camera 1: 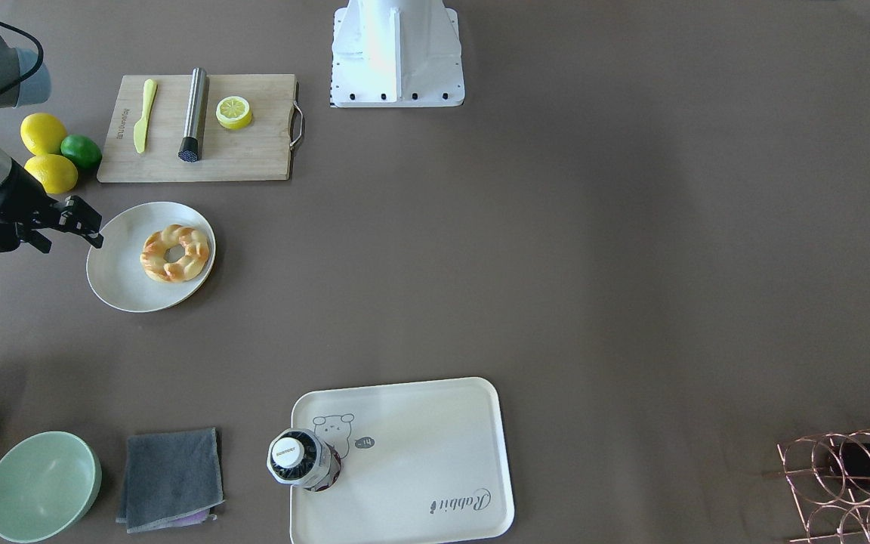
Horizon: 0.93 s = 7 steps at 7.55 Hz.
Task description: Place donut on tray
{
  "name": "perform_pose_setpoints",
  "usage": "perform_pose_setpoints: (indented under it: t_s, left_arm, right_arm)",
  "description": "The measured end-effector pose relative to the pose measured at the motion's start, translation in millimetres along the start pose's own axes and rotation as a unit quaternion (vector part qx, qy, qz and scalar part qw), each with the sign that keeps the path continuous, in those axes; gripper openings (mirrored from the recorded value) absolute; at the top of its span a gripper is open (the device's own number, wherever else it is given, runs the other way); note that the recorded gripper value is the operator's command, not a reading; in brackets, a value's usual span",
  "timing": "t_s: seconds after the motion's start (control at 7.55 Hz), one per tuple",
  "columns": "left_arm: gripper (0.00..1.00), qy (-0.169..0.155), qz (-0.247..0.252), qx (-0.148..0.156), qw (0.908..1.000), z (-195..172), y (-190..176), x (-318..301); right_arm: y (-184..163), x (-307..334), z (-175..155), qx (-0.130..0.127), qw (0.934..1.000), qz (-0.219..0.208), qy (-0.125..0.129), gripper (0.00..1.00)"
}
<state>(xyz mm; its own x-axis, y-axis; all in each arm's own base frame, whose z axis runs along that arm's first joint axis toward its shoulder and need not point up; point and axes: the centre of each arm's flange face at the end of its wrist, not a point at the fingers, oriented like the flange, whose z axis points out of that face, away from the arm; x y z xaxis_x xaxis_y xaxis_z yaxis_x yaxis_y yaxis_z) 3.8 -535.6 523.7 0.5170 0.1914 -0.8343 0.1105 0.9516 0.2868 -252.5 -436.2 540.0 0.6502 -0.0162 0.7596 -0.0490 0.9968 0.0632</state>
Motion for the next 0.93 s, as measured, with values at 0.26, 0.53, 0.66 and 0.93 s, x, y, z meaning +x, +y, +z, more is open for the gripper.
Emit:
perform_pose_setpoints:
  t_s: [0.26,0.53,0.66,0.93]
  left_arm:
    - [1.0,0.001,0.005,0.003,1.0,0,3,0]
    - [1.0,0.002,0.008,0.006,0.9999,-1,3,0]
    - [1.0,0.002,0.01,0.007,0.9999,-1,5,0]
    - [1.0,0.002,0.011,0.007,0.9999,1,12,-5]
  right_arm:
    - [13,3,33,0.016,0.9998,0.013,-0.007,0.32]
    - [23,16,40,0.022,0.9995,0.018,-0.015,0.0]
    - [24,13,37,0.024,0.9991,0.028,-0.021,0.0]
    - [24,-3,22,0.032,0.9982,0.033,-0.038,0.0]
